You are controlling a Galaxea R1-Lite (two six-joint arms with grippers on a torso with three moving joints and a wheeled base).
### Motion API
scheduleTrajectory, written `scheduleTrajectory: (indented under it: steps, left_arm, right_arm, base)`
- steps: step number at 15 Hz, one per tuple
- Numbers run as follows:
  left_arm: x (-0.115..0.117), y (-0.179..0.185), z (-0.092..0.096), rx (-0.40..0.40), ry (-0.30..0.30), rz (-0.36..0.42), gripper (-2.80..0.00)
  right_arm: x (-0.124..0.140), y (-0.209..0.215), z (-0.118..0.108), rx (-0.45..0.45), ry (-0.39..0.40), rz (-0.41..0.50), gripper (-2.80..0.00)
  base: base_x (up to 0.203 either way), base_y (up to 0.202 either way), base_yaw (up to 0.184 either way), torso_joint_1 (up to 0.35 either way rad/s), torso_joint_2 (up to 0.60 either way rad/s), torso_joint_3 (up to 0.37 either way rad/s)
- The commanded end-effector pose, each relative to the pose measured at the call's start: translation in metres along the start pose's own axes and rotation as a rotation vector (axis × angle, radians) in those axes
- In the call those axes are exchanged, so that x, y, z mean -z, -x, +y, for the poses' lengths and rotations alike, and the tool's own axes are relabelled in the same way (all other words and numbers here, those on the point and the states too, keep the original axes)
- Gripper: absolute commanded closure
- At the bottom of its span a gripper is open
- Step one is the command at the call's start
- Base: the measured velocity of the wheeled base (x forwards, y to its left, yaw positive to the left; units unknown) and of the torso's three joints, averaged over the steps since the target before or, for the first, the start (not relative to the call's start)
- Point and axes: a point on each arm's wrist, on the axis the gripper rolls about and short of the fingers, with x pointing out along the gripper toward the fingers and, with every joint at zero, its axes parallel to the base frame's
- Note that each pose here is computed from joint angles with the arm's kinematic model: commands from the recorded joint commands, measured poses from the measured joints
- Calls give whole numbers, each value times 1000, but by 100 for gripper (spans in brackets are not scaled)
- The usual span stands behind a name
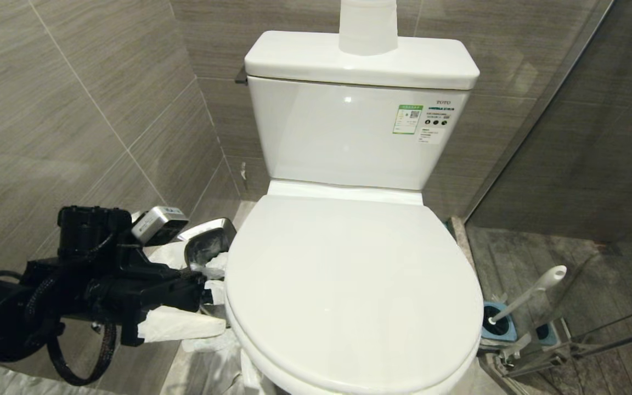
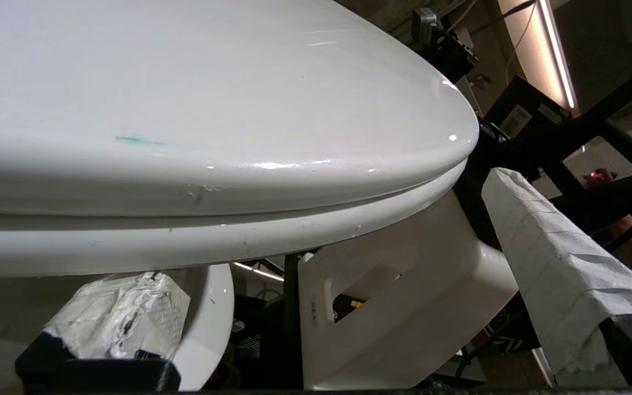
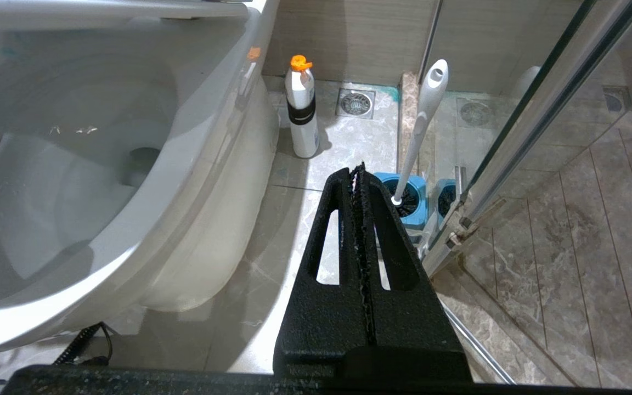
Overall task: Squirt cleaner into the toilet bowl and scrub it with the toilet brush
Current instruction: Use the left hand to lift the toilet lid slightly
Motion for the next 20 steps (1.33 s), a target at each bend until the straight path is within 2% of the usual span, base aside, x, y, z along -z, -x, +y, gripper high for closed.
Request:
scheduleTrajectory:
  steps: [1,6,11,13,20]
  left_arm:
    - [-8,2,-4,1,-35,-4,-280]
    - [-26,2,-14,2,-56,-8,-280]
    - [-50,1,-18,6,-110,-10,-280]
    - [-62,1,-20,6,-112,-11,-280]
    - [-83,2,-23,4,-136,-16,-280]
  right_arm:
    - [0,0,0,0,0,1,0]
    - [0,0,0,0,0,1,0]
    - [0,0,0,0,0,1,0]
    - [0,0,0,0,0,1,0]
    - [0,0,0,0,0,-1,0]
  base:
    - [0,0,0,0,0,0]
    - [0,0,0,0,0,0]
    - [0,0,0,0,0,0]
    - [0,0,0,0,0,0]
    - [0,0,0,0,0,0]
